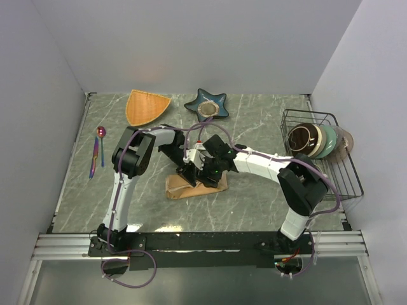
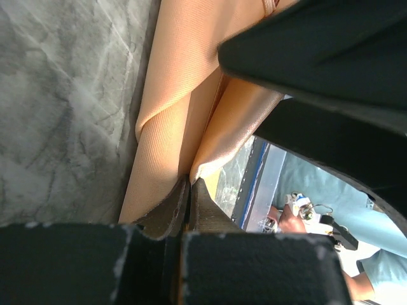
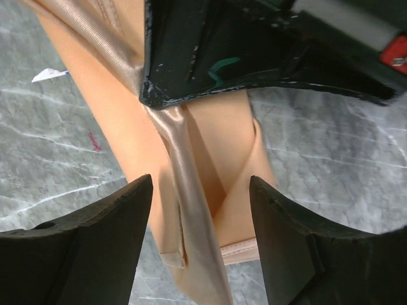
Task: Fold the napkin into a case and place the utensils inside
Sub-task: Fold the 2/3-rectangle-folded napkin at the center of the board.
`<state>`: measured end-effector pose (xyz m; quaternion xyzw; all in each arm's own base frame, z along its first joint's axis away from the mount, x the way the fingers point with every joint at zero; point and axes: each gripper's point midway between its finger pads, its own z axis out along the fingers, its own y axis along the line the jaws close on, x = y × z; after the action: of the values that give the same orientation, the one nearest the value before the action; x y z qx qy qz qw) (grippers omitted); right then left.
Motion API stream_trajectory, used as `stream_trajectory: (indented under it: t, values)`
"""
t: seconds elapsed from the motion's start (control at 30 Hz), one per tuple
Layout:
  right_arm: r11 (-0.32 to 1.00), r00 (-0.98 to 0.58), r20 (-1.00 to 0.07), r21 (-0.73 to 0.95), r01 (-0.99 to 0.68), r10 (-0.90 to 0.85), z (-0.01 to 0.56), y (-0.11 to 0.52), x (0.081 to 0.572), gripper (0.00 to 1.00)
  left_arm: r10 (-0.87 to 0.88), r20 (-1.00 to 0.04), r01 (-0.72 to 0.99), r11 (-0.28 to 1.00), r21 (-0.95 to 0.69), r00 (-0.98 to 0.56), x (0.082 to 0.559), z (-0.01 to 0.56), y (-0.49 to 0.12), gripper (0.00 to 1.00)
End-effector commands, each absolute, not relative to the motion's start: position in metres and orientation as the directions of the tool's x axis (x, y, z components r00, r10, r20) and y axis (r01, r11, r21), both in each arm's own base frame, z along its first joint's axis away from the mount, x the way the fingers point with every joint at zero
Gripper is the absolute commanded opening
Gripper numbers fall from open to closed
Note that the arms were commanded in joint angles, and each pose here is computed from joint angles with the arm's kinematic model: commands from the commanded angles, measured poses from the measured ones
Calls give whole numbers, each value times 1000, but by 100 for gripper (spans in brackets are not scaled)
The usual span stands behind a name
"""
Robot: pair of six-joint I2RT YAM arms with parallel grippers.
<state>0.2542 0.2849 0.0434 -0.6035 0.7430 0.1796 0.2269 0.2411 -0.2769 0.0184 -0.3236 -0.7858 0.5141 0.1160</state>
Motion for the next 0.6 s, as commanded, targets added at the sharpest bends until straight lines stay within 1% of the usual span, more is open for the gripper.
stream_trajectory:
  t: [0.0, 0.03, 0.07, 0.1, 0.13, 0.2, 0.23, 0.3, 0.33, 0.4, 0.43, 0.47, 0.53, 0.57]
  values:
    - [156, -123, -553, -13, -988, -824, 47, 293, 256, 62, 685, -185, 501, 295, -814, -704, 249, -22, -266, 1]
    - [157, -123, -545, -16, -988, -830, 45, 293, 257, 56, 686, -184, 500, 295, -814, -704, 249, -22, -266, 1]
    - [167, -133, -531, -16, -986, -837, 41, 292, 259, 42, 685, -186, 503, 297, -812, -704, 250, -22, -265, 1]
    - [172, -135, -530, -21, -985, -837, 40, 293, 261, 35, 685, -189, 505, 296, -811, -703, 250, -21, -266, 1]
    - [177, -137, -530, -24, -984, -837, 41, 293, 262, 23, 685, -191, 508, 296, -809, -703, 251, -21, -266, 1]
    - [200, -154, -526, -31, -979, -836, 39, 291, 265, 13, 682, -200, 515, 294, -805, -704, 252, -19, -266, 1]
    - [206, -163, -519, -26, -978, -839, 38, 290, 265, 6, 681, -201, 513, 293, -807, -704, 251, -19, -266, 1]
    - [222, -187, -492, -12, -975, -850, 33, 287, 266, 0, 674, -214, 518, 289, -805, -707, 253, -15, -266, 2]
    - [230, -198, -487, -6, -973, -851, 33, 287, 267, 0, 669, -221, 519, 284, -806, -710, 254, -13, -266, 8]
    - [236, -207, -468, -4, -972, -859, 27, 284, 266, 0, 649, -249, 522, 268, -810, -719, 258, -1, -269, 16]
    - [238, -208, -463, -5, -971, -861, 26, 283, 268, 0, 632, -259, 520, 268, -811, -730, 264, 5, -268, 23]
    - [234, -205, -457, -7, -972, -866, 24, 283, 268, 0, 613, -273, 510, 251, -823, -742, 266, 14, -270, 27]
    - [233, -207, -444, -5, -972, -872, 22, 280, 267, 0, 573, -313, 517, 234, -823, -758, 277, 34, -268, 33]
    - [227, -202, -441, -4, -974, -874, 21, 280, 266, 0, 550, -347, 531, 216, -820, -760, 281, 50, -268, 34]
